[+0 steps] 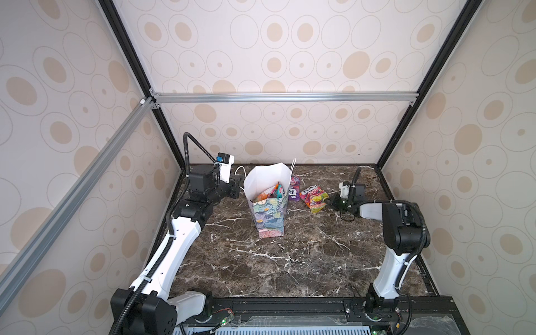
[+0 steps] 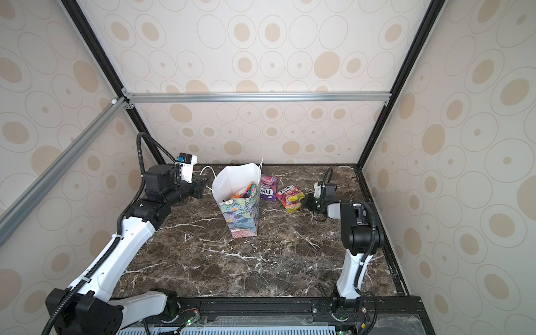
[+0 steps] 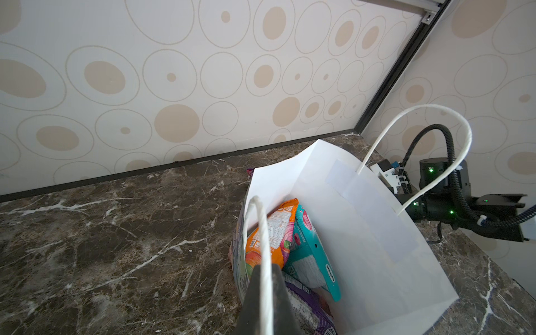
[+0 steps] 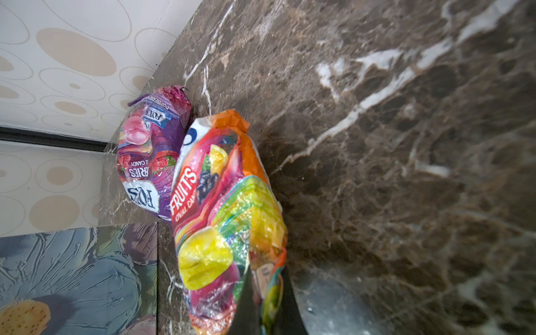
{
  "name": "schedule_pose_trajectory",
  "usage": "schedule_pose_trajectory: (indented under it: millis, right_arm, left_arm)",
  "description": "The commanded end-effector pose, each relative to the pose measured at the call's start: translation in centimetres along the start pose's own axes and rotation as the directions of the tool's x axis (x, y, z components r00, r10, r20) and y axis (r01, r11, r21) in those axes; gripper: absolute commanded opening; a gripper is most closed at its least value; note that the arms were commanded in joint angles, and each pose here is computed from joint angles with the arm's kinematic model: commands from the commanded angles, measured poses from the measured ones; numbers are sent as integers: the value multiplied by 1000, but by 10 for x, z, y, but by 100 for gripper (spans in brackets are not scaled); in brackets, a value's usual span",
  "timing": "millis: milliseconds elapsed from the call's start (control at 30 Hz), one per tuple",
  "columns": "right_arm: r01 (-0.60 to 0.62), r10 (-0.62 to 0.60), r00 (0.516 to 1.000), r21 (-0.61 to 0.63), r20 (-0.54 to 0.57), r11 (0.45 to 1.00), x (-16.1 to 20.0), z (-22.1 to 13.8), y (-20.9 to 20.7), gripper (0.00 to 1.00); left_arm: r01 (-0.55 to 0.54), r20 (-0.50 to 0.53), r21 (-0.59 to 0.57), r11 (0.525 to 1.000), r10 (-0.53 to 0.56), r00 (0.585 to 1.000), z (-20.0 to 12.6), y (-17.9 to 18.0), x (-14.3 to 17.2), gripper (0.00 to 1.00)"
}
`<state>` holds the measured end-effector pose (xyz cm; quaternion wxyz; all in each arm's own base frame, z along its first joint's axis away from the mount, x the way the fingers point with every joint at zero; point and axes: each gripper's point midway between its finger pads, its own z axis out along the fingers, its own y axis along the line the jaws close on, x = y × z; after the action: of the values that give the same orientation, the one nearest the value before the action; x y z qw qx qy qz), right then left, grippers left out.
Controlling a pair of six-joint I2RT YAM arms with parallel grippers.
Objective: Place the snacks into the paper bag
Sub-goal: Pick up the snack from the top-center of the table.
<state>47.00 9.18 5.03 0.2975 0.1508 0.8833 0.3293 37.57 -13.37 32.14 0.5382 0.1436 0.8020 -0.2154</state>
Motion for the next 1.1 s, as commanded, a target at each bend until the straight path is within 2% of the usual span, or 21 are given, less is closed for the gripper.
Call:
schedule_pose_trajectory:
  millis: [0, 267, 633, 867, 1067]
  right_arm:
    - [26, -26, 1000, 0, 10, 1000, -4, -20, 12, 0]
    - [76, -76, 997, 5, -5, 997, 1, -42, 24, 0]
    - [170, -162, 983, -89, 86, 981, -19, -101, 85, 0]
    - [243, -219, 963, -147, 159, 959, -34, -142, 128, 0]
    - [282, -254, 954, -184, 161, 942, -34, -156, 148, 0]
  left_arm:
    - [4, 6, 1, 1000, -4, 1000, -3, 0, 0, 0]
    - [20, 15, 1, 1000, -20, 1000, -5, -1, -1, 2]
    - [25, 24, 2, 1000, -25, 999, -6, -1, -1, 6]
    - [23, 29, 15, 1000, -23, 999, -7, -4, -2, 5]
    - [18, 34, 8, 1000, -18, 999, -10, -4, -2, 5]
